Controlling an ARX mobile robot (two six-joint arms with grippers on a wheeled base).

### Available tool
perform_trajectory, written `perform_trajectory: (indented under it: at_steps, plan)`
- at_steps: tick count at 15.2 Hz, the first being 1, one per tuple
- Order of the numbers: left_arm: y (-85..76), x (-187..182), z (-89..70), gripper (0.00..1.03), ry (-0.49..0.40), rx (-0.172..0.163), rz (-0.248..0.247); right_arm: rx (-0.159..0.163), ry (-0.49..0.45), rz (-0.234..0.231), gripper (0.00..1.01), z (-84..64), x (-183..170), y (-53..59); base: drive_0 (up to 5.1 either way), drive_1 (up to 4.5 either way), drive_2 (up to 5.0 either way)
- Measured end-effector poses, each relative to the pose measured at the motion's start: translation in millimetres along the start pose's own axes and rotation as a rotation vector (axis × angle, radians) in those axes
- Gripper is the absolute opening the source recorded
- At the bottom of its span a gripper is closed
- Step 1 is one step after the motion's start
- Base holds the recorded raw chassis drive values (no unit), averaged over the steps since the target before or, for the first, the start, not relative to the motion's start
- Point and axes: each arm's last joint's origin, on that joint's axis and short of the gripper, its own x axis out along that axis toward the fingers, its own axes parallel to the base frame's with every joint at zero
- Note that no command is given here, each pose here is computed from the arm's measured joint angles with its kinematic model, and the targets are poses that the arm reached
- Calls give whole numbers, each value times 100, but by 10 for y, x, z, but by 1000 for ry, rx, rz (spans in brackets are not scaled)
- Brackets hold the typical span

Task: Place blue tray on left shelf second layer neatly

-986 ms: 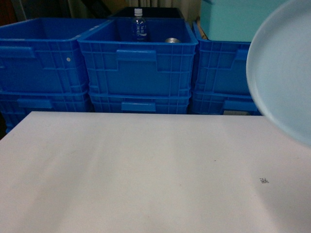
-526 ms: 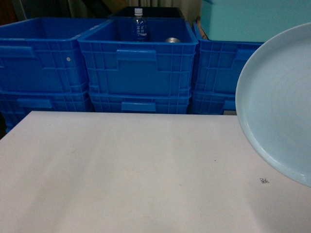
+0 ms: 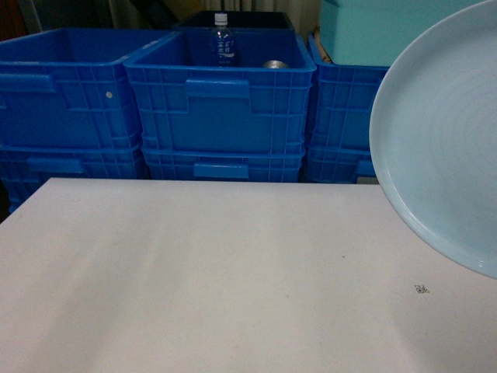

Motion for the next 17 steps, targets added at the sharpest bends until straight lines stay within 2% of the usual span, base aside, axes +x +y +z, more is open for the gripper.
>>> perform_trajectory:
  at_steps: [1,5,6,7,15,17]
  plan:
    - [0,0,0,98,0,0,0,-2,0,-33,2,9,4,13,0,0,0]
    - [0,0,0,98,0,0,0,-20,-22,-65,2,26,14,63,0,0,0]
    - [0,0,0,98,0,0,0,-15,-33,-99,2,26,30,-37,0,0,0]
    - [0,0,0,98,0,0,0,-10,-30,-114,2,21,32,-86,0,0,0]
    - [0,0,0,98,0,0,0,-15,-50,-92,2,26,-5,-85,0,0,0]
    - [0,0,0,98,0,0,0,-30,-68,-80,2,46,-23,-34,0,0,0]
